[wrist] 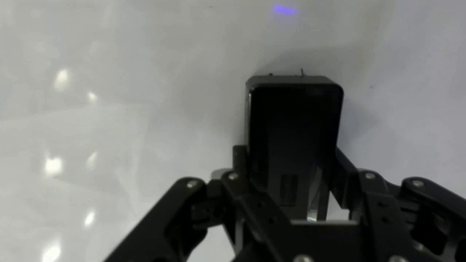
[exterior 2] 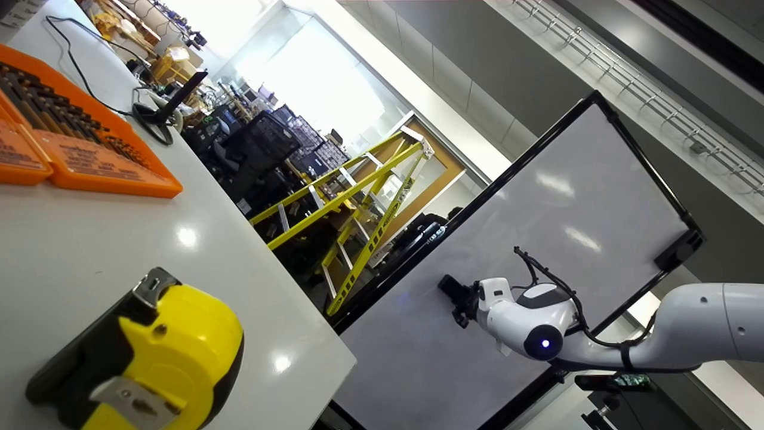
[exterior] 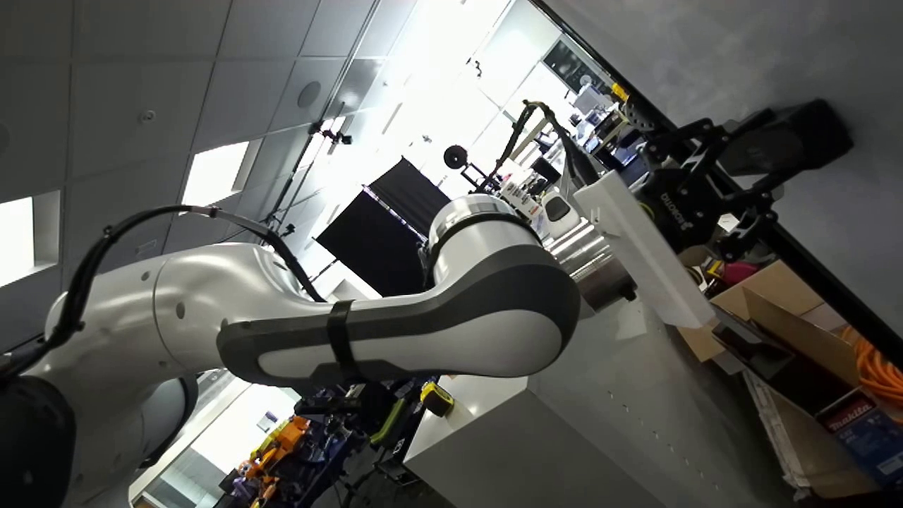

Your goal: Pick up the duster from the table, rub the white board and put the duster back to the table

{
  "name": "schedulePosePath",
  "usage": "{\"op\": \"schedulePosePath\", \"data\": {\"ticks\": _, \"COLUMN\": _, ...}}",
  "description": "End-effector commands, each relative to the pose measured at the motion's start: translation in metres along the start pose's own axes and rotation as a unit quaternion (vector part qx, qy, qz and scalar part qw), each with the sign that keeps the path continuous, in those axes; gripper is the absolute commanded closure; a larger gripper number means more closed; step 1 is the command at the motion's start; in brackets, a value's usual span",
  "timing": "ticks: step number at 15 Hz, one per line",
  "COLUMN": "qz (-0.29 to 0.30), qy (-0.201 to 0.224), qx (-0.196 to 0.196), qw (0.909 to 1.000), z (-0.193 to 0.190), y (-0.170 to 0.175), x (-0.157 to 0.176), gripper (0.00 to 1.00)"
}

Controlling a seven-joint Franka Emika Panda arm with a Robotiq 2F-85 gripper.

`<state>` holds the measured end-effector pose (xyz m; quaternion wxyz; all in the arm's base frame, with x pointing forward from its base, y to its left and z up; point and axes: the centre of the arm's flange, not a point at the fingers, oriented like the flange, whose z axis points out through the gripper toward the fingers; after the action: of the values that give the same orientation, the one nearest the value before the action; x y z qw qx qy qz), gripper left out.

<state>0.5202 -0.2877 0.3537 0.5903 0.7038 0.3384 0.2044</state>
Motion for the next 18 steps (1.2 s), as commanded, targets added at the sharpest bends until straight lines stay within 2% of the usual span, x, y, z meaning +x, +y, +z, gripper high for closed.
{"op": "schedulePosePath", "data": {"ticks": 1, "qz": 0.011, "qy": -0.022, "qx": -0.022, "qw": 0.9994, "z": 0.007, "y": 0.019, "x": -0.021, "gripper": 0.7}}
{"op": "schedulePosePath", "data": {"ticks": 7, "qz": 0.038, "qy": -0.037, "qx": -0.074, "qw": 0.9959, "z": -0.015, "y": 0.062, "x": -0.053, "gripper": 0.7}}
{"op": "schedulePosePath", "data": {"ticks": 11, "qz": 0.05, "qy": -0.042, "qx": -0.104, "qw": 0.9924, "z": -0.025, "y": 0.092, "x": -0.06, "gripper": 0.7}}
{"op": "schedulePosePath", "data": {"ticks": 14, "qz": 0.047, "qy": -0.043, "qx": -0.101, "qw": 0.9929, "z": -0.018, "y": 0.091, "x": -0.052, "gripper": 0.7}}
{"op": "schedulePosePath", "data": {"ticks": 18, "qz": 0.032, "qy": -0.044, "qx": -0.075, "qw": 0.9957, "z": -0.003, "y": 0.066, "x": -0.038, "gripper": 0.7}}
